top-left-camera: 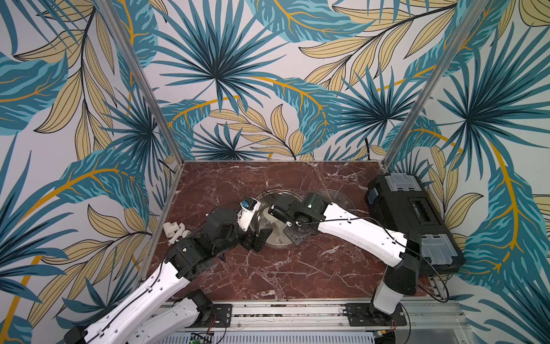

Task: Stir the soup with a spoon
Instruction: Stir the soup in the pan with a stick.

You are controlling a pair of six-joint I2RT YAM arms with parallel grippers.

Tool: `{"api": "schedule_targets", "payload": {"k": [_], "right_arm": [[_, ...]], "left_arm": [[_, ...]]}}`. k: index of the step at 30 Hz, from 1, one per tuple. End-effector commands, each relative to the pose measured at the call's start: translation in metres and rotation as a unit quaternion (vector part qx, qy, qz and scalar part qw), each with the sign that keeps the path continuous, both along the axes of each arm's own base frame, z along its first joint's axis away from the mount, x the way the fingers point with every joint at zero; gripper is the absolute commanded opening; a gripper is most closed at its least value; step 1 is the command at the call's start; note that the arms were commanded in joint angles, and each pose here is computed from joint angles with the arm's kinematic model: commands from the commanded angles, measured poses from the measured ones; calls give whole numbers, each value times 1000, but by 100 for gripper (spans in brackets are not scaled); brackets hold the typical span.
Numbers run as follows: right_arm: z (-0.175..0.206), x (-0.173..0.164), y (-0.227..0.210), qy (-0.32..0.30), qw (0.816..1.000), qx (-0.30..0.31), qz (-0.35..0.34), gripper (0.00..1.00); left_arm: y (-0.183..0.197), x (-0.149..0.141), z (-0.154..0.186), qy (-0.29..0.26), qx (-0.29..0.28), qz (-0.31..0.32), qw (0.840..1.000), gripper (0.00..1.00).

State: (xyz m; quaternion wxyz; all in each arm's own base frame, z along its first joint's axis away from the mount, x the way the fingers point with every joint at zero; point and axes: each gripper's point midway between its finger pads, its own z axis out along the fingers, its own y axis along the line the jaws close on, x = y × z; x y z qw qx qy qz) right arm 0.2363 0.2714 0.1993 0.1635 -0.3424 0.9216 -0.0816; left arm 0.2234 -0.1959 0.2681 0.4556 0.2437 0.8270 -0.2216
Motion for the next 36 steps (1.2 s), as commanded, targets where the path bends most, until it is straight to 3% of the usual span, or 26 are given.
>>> {"api": "schedule_targets", "payload": {"k": [1, 11, 19, 29, 36], "right_arm": [[3, -14, 7, 13, 999, 27, 10, 0], [-6, -48, -40, 23, 1000, -7, 0, 0], [-1, -37, -82, -32, 997, -69, -25, 0], [7, 9, -59, -61, 995, -74, -33, 0], [5, 17, -11, -33, 999, -18, -18, 0]], "left_arm": [[1, 0, -6, 2, -2, 3, 1000, 100], [-1, 0, -5, 3, -5, 1, 1000, 100], [-3, 2, -6, 5, -7, 0, 1000, 100], [-4, 3, -10, 8, -8, -1, 1000, 100], [-4, 2, -12, 10, -4, -2, 1000, 100]]}}
